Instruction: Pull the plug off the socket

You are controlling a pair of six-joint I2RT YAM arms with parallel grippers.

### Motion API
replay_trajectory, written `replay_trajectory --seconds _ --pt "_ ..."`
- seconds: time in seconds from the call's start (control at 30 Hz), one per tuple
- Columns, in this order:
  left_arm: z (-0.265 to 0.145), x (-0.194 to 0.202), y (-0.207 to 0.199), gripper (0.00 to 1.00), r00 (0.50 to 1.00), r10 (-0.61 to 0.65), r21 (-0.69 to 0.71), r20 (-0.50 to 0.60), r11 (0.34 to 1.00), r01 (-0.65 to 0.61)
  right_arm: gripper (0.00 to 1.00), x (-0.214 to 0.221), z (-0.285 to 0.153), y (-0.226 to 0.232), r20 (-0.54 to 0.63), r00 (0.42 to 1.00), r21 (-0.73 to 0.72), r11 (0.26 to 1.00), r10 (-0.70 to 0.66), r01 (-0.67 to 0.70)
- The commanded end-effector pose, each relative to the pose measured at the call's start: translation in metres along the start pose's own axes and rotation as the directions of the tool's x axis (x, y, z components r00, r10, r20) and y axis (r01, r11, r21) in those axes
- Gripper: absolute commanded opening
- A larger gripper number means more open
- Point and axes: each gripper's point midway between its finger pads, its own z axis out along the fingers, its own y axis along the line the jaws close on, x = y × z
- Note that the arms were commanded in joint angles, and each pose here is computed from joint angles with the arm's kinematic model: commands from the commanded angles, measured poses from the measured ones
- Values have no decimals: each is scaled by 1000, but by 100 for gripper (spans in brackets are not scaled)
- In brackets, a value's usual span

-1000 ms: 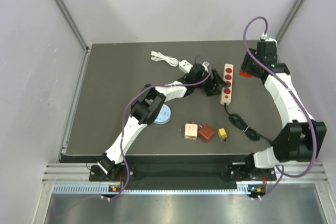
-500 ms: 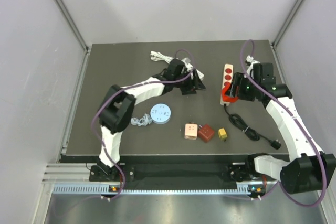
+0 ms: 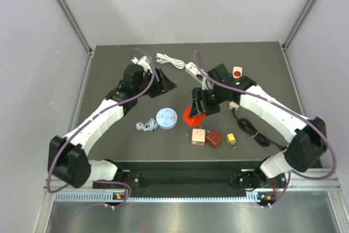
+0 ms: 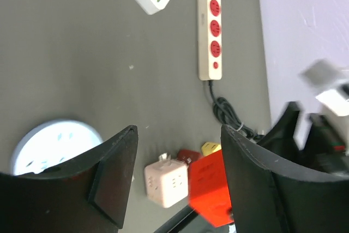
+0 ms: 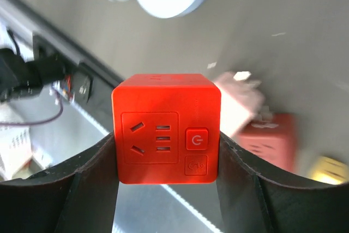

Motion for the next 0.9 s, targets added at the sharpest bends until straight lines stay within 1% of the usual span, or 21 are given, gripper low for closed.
replay_trajectory --seconds 0.0,0.03,0.07,0.13,0.17,0.2,0.23,0.3,0.33,0.37,0.43,0.53,0.57,0.6,0.67,0.77,0.8,0.87 --pt "-30 -5 17 67 996 32 -85 81 996 -26 0 15 26 37 -105 994 -40 998 41 -46" --pt "-44 -11 12 67 991 52 -76 123 996 -43 0 27 35 48 -145 989 -46 999 19 -26" --pt "-49 -13 18 67 987 57 -109 151 993 -40 0 31 41 55 -164 986 -49 999 12 -21" --pt "-66 -20 15 67 978 74 -115 196 992 -53 0 46 64 62 -239 971 -34 999 29 -38" --pt "-69 -20 15 67 976 77 -117 204 992 -54 0 46 69 64 -251 967 -28 998 43 -51" --pt "-72 -20 13 67 975 79 -109 208 992 -57 0 52 81 60 -290 954 -1 997 70 -73" --pt "-77 -21 9 67 973 81 -97 218 993 -61 0 55 83 60 -314 946 8 997 78 -79" --pt "-81 -17 4 67 977 78 -74 201 995 -64 0 60 88 57 -370 923 49 995 100 -88" --pt "-83 -15 3 67 978 75 -68 196 996 -63 1 55 87 61 -368 925 48 996 94 -82" --pt "-83 -12 3 67 979 75 -62 191 996 -64 1 58 94 55 -395 913 78 994 102 -77" --pt "-88 -11 2 67 977 72 -54 200 997 -63 4 63 92 50 -438 890 122 989 124 -78" --pt "-89 -4 5 67 978 65 -44 197 997 -58 9 60 100 44 -475 870 172 983 133 -56" --pt "-90 -4 5 67 978 66 -41 196 997 -59 11 58 98 45 -475 870 172 983 134 -58" --pt "-90 -3 5 67 979 66 -42 195 997 -59 13 62 104 41 -498 855 186 981 145 -58" --pt "-89 -1 6 67 981 70 -43 183 997 -63 15 64 109 34 -517 843 205 978 145 -43" --pt "-90 1 8 67 982 78 -49 175 996 -70 26 55 113 24 -497 860 244 970 113 14" --pt "-90 1 8 67 981 81 -50 177 996 -74 37 52 114 23 -490 865 246 969 104 23" --pt "-91 2 9 67 981 86 -50 174 996 -78 48 45 115 24 -467 880 240 970 85 34"
